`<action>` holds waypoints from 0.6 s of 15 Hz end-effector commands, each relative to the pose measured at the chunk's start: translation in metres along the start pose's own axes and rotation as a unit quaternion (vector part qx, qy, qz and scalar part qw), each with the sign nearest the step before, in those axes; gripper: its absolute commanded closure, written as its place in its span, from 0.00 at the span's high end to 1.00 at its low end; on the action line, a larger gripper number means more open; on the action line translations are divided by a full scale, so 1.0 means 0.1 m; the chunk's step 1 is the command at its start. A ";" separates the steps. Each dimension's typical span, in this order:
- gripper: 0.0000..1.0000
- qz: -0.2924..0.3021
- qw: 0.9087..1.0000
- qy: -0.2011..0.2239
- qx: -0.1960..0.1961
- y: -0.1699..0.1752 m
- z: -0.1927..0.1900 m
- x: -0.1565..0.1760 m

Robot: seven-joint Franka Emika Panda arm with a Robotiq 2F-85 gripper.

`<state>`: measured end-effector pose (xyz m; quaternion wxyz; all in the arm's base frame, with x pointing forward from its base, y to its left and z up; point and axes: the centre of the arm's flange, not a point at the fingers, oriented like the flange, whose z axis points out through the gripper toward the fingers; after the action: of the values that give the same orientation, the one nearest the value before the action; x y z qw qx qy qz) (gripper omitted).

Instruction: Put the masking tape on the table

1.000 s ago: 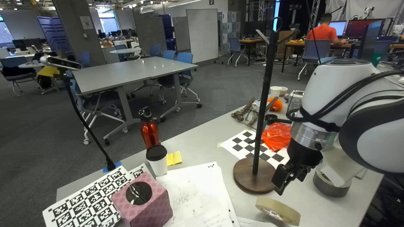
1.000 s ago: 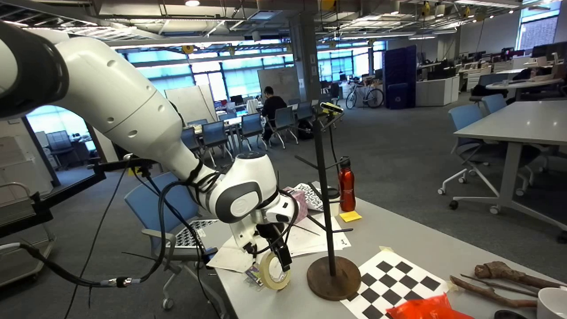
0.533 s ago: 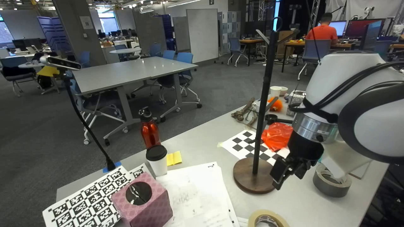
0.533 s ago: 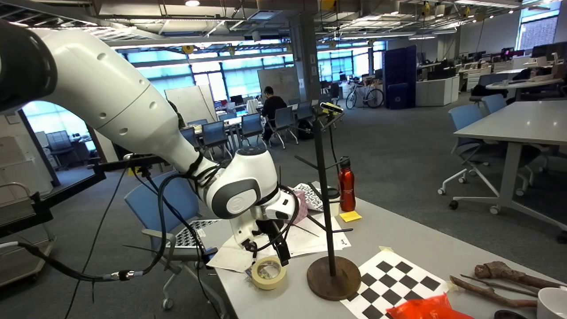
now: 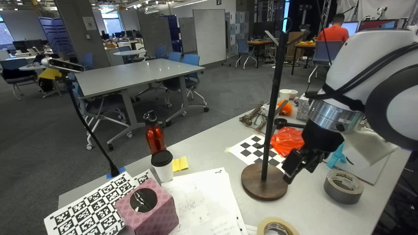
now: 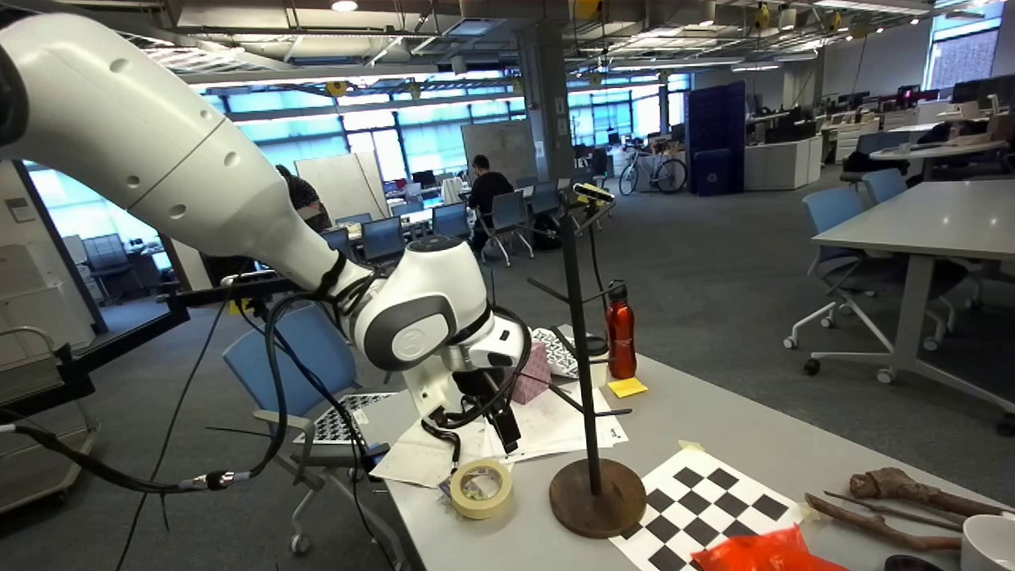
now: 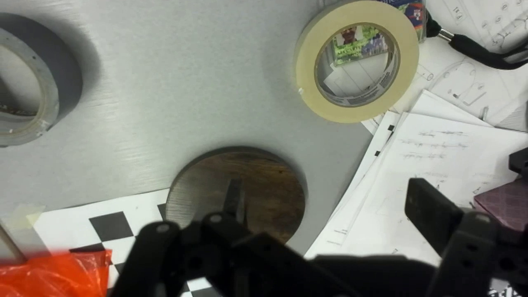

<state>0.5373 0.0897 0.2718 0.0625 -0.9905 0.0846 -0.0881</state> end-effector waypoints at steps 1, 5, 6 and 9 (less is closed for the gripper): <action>1.00 -0.039 0.999 0.012 0.010 -0.04 -0.43 -0.12; 1.00 -0.064 0.997 0.036 0.011 -0.10 -0.75 -0.18; 1.00 -0.064 0.997 0.041 0.011 -0.10 -0.82 -0.19; 1.00 -0.061 0.997 0.047 0.012 -0.11 -0.98 -0.25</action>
<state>0.5158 0.0976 0.3452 0.0666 -0.9876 0.0347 -0.1376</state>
